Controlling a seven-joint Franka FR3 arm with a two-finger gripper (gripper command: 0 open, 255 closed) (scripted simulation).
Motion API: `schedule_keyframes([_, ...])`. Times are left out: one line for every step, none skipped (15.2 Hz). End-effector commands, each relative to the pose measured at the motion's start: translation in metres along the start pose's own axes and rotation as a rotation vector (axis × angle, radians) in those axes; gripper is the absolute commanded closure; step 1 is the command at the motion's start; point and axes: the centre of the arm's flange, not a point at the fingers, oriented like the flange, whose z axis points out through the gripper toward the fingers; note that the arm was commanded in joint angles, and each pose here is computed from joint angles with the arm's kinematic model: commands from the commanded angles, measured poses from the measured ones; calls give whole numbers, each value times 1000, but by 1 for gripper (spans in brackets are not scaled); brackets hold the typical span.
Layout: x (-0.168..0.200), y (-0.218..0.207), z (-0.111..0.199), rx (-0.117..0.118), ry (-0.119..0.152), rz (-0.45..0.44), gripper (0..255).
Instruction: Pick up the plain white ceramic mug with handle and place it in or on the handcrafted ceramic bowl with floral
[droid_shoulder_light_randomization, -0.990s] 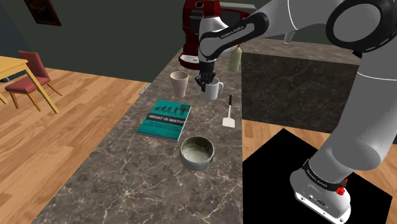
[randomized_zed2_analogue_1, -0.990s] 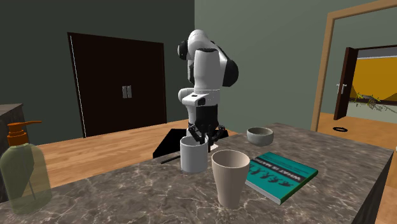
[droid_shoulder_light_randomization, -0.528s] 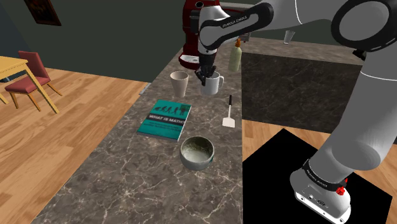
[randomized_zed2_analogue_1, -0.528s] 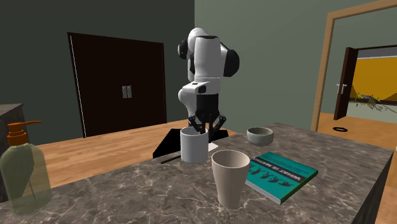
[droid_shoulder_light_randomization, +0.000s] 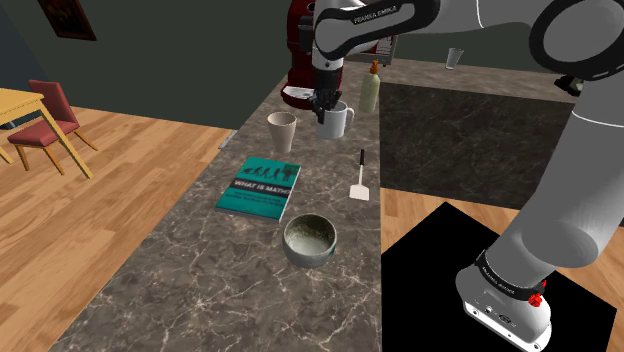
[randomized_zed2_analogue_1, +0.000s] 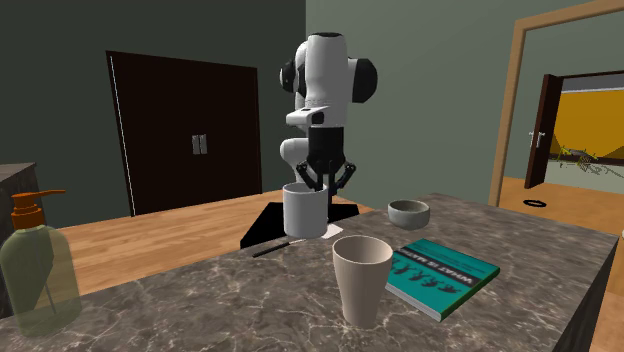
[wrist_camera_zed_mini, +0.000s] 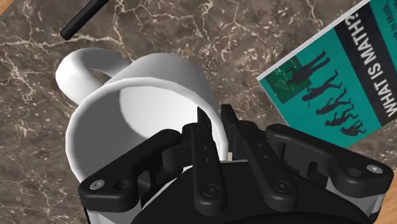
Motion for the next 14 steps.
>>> schedule_keyframes([0,1,-11,0,0,0,255])
schedule_keyframes([0,1,-16,0,0,0,255])
schedule_keyframes([0,1,-21,0,0,0,255])
schedule_keyframes([0,1,-26,0,0,0,255])
schedule_keyframes([0,1,-32,0,0,0,255])
schedule_keyframes([0,1,-37,0,0,0,255])
schedule_keyframes([0,0,-42,0,0,0,255])
schedule_keyframes([0,0,-46,0,0,0,255])
schedule_keyframes([-9,-10,-46,0,0,0,255])
schedule_keyframes([-17,-20,-47,0,0,0,255])
schedule_keyframes([-26,-30,-48,0,0,0,255])
schedule_keyframes([-34,-40,-48,0,0,0,255])
schedule_keyframes([-43,-50,-49,0,0,0,255])
schedule_keyframes([-51,-60,-50,0,0,0,255])
